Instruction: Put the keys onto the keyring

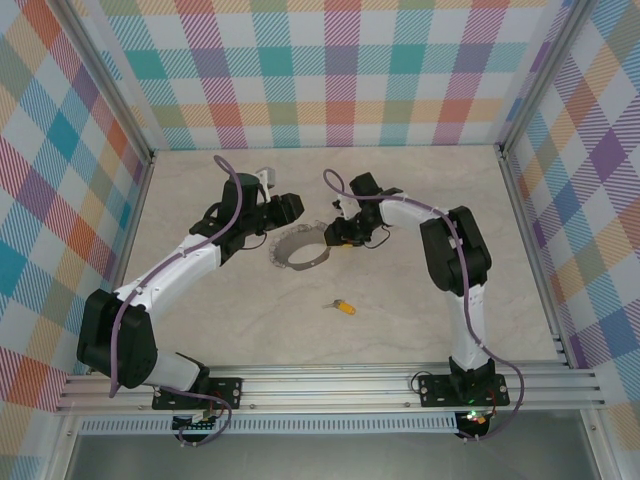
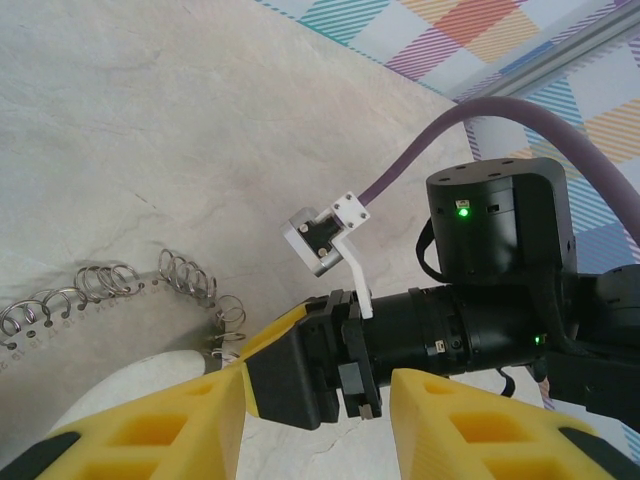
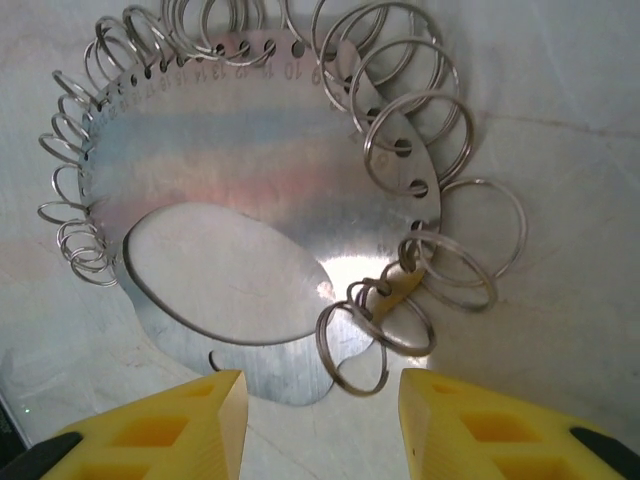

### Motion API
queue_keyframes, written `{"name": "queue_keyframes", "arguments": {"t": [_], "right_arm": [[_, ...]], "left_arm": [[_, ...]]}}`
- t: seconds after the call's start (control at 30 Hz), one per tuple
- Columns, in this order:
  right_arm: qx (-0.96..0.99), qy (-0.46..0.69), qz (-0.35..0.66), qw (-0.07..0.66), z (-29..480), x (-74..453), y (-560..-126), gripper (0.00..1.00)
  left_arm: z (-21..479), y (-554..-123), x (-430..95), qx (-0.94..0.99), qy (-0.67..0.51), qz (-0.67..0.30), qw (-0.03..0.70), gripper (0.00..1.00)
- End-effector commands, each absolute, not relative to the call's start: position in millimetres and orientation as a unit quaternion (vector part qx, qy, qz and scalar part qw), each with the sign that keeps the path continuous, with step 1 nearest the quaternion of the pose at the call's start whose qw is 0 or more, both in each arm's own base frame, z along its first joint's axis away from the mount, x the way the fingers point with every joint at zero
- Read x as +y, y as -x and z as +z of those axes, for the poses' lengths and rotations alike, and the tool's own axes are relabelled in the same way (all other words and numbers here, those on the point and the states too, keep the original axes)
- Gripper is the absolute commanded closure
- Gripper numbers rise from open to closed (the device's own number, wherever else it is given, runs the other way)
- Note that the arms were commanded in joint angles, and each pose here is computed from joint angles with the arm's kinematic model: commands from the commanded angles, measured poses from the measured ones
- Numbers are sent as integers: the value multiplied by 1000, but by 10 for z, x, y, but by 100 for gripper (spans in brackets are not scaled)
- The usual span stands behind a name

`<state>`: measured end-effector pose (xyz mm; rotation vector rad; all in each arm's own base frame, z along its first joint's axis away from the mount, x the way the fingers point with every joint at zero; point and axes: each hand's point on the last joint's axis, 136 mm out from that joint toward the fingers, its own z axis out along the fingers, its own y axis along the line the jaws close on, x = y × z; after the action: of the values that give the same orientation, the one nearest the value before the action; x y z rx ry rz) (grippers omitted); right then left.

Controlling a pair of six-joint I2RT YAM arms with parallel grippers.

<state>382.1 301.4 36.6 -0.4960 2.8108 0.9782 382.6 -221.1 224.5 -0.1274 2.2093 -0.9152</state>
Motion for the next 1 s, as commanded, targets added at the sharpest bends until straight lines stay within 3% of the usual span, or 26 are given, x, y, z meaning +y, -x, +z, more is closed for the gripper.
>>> {"name": "queue_keyframes", "arguments": {"t": [0.0, 0.3, 0.97], "right_arm": [[931, 171, 316, 64, 338, 3012, -3891, 57], [932, 178, 309, 69, 342, 3006, -3921, 60], [925, 192, 321, 70, 414, 3036, -3878, 81]], "left_arm": [[2423, -3912, -2229, 846, 49, -370, 381, 57], [2416, -3949, -2258, 846, 49, -372, 378, 57], [2379, -3944, -2260, 847, 52, -373, 375, 57]]}}
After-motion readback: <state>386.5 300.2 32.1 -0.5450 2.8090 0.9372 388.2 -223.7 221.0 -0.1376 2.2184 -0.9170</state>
